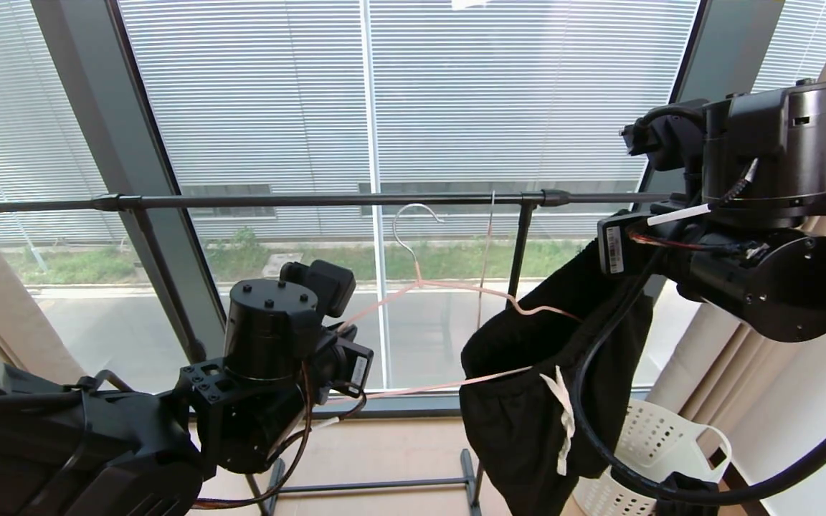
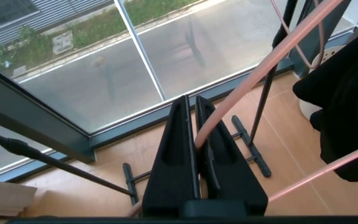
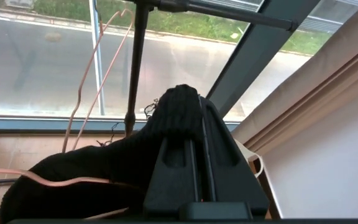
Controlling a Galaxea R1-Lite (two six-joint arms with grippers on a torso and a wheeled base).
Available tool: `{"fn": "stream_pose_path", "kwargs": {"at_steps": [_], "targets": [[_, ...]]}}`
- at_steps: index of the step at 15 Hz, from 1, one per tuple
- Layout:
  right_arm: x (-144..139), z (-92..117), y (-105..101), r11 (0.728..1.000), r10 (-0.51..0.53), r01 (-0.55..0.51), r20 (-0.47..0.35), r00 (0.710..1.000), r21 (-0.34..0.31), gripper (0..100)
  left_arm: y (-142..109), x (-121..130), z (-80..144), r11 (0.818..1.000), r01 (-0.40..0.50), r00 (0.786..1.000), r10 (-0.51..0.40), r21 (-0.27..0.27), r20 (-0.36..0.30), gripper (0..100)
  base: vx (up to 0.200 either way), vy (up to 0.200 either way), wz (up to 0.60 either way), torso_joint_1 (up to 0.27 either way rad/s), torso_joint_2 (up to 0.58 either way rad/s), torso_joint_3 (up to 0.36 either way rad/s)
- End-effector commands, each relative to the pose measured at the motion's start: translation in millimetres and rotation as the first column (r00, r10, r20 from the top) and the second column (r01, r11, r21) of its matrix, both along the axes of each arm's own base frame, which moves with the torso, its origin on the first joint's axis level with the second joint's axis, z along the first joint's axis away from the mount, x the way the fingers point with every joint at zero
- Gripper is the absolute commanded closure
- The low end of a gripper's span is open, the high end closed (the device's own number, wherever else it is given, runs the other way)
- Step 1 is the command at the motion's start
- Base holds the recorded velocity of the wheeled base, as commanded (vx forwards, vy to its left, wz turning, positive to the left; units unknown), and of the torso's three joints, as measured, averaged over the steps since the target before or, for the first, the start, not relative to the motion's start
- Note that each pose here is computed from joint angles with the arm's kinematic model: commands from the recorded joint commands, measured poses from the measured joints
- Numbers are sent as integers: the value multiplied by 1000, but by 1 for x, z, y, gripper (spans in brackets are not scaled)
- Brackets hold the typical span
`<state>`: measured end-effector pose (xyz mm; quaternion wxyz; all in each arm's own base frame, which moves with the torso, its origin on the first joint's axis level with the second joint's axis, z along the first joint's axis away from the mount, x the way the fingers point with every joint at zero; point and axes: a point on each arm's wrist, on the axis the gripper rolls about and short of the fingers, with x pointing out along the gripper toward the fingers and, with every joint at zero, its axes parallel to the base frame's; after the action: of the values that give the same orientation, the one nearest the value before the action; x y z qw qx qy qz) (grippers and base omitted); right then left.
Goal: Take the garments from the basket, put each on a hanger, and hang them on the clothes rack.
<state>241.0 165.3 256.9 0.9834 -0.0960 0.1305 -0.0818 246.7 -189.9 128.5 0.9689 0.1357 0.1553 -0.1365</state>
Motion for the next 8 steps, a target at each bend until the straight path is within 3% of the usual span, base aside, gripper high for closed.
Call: {"fn": "stream_pose_path", "kwargs": {"at_steps": [1, 3, 8], "targets": [[-1, -4, 7, 1000, 20, -20, -10, 1000, -2, 100, -10, 5, -7, 1000, -6, 1000, 6, 10, -1, 100, 0, 0, 0, 0, 0, 0], [-8, -16, 13, 999, 40, -40, -37, 999, 5, 100, -20, 14, -6, 1000, -18, 999, 19, -25, 47, 100, 0, 0, 0, 0, 0, 0], [-15, -24, 31, 995, 86, -84, -46, 995, 45, 100, -24, 14, -1, 997, -16, 997, 21, -71, 72, 100, 0, 0, 0, 0, 0, 0]]}}
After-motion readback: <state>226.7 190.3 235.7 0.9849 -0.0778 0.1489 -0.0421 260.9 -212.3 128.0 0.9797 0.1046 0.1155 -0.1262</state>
